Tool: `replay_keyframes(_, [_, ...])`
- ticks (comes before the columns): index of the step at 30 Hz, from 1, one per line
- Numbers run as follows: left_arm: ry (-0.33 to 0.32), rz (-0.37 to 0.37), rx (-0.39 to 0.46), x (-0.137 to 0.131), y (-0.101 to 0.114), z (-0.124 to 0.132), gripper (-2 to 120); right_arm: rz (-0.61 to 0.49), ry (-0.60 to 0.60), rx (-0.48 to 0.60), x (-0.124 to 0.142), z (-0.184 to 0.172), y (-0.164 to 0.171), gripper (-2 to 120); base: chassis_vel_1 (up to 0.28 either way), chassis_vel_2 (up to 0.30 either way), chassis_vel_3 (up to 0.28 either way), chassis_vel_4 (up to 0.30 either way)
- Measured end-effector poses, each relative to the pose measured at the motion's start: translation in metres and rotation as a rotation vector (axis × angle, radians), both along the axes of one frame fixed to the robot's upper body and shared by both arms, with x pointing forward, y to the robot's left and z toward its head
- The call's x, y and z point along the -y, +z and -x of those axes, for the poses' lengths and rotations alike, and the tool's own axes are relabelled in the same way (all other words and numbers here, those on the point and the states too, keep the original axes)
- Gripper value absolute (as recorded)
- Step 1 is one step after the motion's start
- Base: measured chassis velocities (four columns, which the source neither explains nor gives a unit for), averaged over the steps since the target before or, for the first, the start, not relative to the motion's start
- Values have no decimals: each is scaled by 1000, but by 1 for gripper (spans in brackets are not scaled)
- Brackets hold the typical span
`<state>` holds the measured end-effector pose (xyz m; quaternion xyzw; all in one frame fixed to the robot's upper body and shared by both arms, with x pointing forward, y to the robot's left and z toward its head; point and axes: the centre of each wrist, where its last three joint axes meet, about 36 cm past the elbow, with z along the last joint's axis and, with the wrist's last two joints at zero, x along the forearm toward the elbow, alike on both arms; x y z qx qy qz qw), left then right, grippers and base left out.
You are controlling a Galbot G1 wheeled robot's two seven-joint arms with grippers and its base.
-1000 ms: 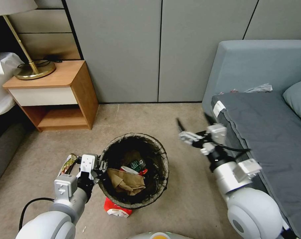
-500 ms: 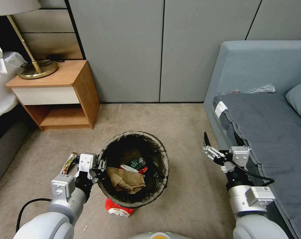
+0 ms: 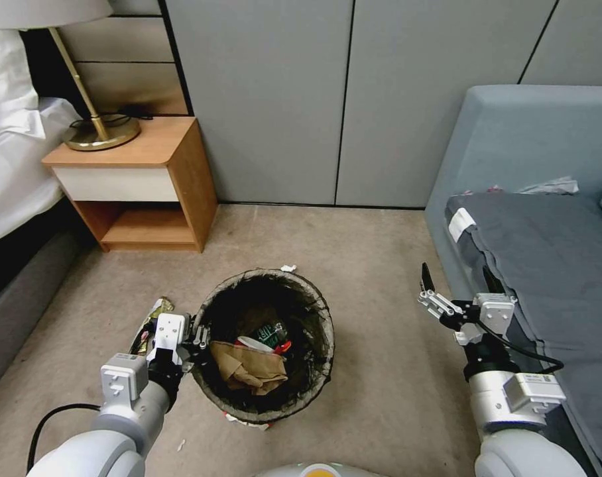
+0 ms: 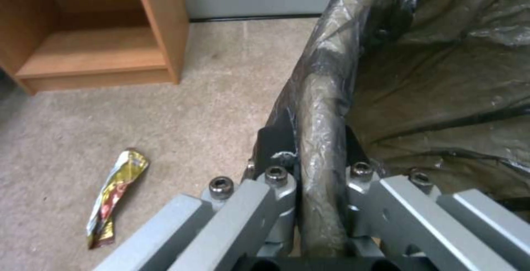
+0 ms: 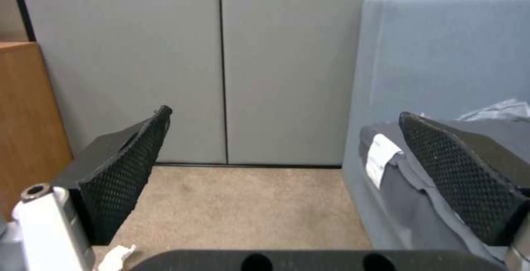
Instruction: Pick up the trash bin, then pick up the garbage from the floor and place it into the trash bin.
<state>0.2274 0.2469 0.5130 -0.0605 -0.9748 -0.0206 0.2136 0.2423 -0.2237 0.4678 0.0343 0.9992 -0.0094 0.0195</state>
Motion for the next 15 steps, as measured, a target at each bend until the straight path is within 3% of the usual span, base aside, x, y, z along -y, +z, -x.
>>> replay_keyframes(15, [2, 0, 17, -1, 2, -3, 1, -1, -24, -7, 3, -4, -3, 100, 13, 12, 8, 9])
